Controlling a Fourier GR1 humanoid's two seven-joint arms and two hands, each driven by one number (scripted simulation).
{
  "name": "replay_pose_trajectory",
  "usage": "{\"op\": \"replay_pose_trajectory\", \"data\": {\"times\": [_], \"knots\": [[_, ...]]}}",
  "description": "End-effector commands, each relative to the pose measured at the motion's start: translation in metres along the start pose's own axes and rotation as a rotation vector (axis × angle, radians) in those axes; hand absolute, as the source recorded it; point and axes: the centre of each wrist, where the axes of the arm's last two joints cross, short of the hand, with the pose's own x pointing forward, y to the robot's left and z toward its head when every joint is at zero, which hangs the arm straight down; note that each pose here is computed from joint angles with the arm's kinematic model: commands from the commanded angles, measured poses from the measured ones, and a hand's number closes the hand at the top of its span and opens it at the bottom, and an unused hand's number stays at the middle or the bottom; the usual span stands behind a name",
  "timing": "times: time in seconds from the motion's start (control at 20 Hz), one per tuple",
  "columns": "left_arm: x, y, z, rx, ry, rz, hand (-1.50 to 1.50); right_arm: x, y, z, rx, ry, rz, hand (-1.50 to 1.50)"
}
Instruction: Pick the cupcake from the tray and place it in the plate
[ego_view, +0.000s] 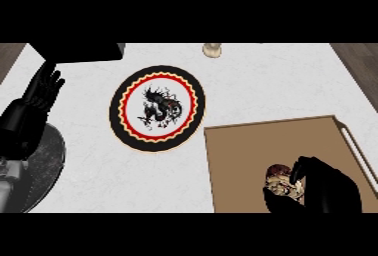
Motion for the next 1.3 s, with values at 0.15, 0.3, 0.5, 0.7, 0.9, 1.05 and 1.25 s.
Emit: {"op": "replay_pose_trajectory", "data": {"times": [0.15, 0.3, 0.5, 0.7, 0.9, 1.05, 1.25], "knots": [[-0.002, -0.019, -0.005, -0.043, -0.020, 0.014, 0.00, 0.056, -0.037, 0.065, -0.233, -0.013, -0.315, 1.50], [0.006, -0.016, -0.010, -0.047, -0.028, 0.011, 0.00, 0.084, -0.038, 0.086, -0.266, -0.038, -0.375, 1.50], [0.018, -0.029, -0.012, -0.088, -0.044, 0.006, 0.00, 0.122, -0.035, 0.086, -0.273, -0.099, -0.338, 1.50], [0.026, -0.018, -0.020, -0.087, -0.060, 0.020, 0.00, 0.142, -0.036, 0.072, -0.283, -0.101, -0.335, 1.50], [0.016, -0.040, -0.018, -0.115, -0.058, 0.027, 0.00, 0.163, -0.037, 0.050, -0.266, -0.105, -0.391, 1.50], [0.017, -0.038, -0.018, -0.133, -0.072, 0.031, 0.00, 0.179, -0.042, 0.019, -0.234, -0.096, -0.422, 1.50], [0.014, -0.031, -0.025, -0.134, -0.082, 0.024, 0.00, 0.197, -0.041, -0.006, -0.215, -0.065, -0.437, 1.50]]}}
